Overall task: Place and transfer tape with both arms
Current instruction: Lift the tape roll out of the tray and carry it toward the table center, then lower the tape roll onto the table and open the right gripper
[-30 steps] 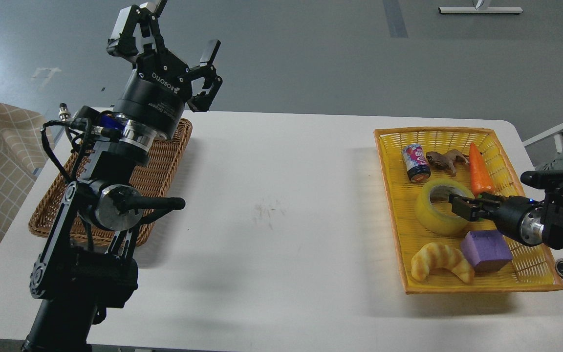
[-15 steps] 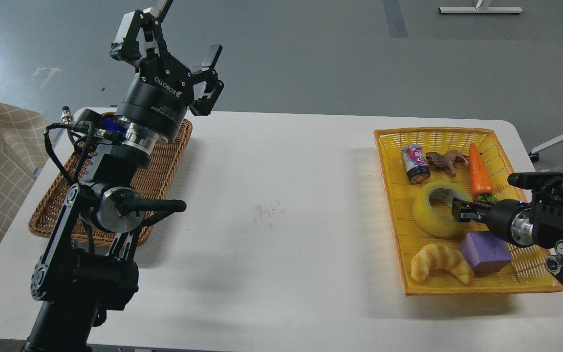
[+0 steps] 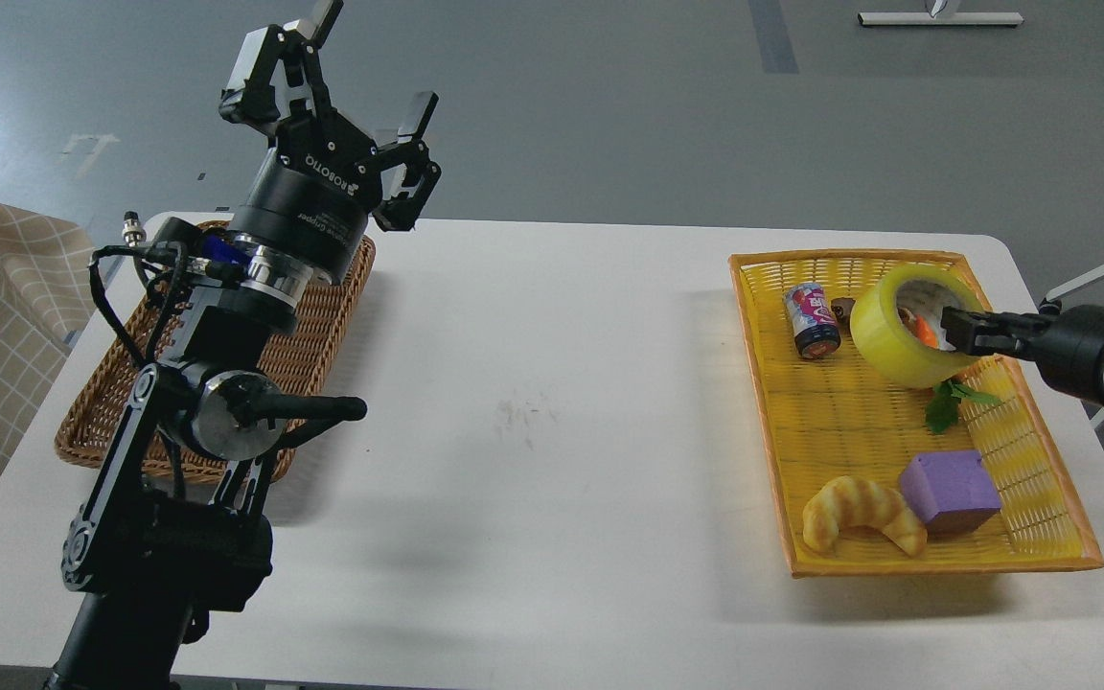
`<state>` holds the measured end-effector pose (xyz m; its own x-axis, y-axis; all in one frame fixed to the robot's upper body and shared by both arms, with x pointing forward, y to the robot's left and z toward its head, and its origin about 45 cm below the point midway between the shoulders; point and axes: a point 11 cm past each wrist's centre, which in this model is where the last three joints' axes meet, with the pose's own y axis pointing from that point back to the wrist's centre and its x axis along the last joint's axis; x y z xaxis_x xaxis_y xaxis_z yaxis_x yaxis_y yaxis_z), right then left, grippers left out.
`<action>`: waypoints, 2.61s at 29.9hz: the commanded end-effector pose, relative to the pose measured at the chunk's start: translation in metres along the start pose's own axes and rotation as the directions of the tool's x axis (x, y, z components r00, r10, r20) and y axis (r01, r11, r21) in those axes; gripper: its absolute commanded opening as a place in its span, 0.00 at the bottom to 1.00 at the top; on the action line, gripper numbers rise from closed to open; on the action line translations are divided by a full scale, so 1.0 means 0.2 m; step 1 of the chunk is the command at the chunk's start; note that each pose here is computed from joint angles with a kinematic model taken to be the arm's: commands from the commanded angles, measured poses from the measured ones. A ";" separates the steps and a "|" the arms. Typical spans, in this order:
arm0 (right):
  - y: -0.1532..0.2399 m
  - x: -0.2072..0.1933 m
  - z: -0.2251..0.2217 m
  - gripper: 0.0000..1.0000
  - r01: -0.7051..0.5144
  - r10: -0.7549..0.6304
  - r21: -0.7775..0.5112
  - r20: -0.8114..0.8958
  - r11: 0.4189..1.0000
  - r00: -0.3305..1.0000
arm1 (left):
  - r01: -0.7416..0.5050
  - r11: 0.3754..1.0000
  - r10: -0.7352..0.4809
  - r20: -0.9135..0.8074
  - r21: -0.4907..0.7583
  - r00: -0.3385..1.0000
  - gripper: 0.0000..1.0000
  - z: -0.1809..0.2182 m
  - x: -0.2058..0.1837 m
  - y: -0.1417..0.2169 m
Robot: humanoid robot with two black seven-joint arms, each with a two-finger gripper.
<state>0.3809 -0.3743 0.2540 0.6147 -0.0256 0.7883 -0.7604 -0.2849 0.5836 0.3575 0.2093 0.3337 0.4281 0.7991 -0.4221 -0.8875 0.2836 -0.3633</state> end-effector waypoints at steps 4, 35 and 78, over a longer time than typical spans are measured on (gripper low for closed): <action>0.04 0.33 -0.22 0.00 -0.132 0.139 0.104 -0.061 0.986 0.988 | 0.005 1.000 -0.005 0.006 0.003 1.000 0.98 0.00 -0.01 -0.01; -0.55 -0.24 -1.30 0.00 0.242 -0.075 0.391 -0.396 0.888 0.915 | -0.024 1.000 0.024 0.012 -0.019 1.000 0.98 0.02 0.03 0.02; -0.58 -0.55 -1.27 0.05 0.298 -0.158 0.380 -0.357 0.876 0.921 | -0.053 0.998 0.054 0.012 -0.041 0.998 0.98 0.06 0.08 0.04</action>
<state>0.3501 -0.0947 0.1525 0.6028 0.3696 0.7071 -0.4070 -0.6198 0.6709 0.3554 0.2313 0.3334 0.3757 0.8203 -0.4312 -0.9015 0.2157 -0.3752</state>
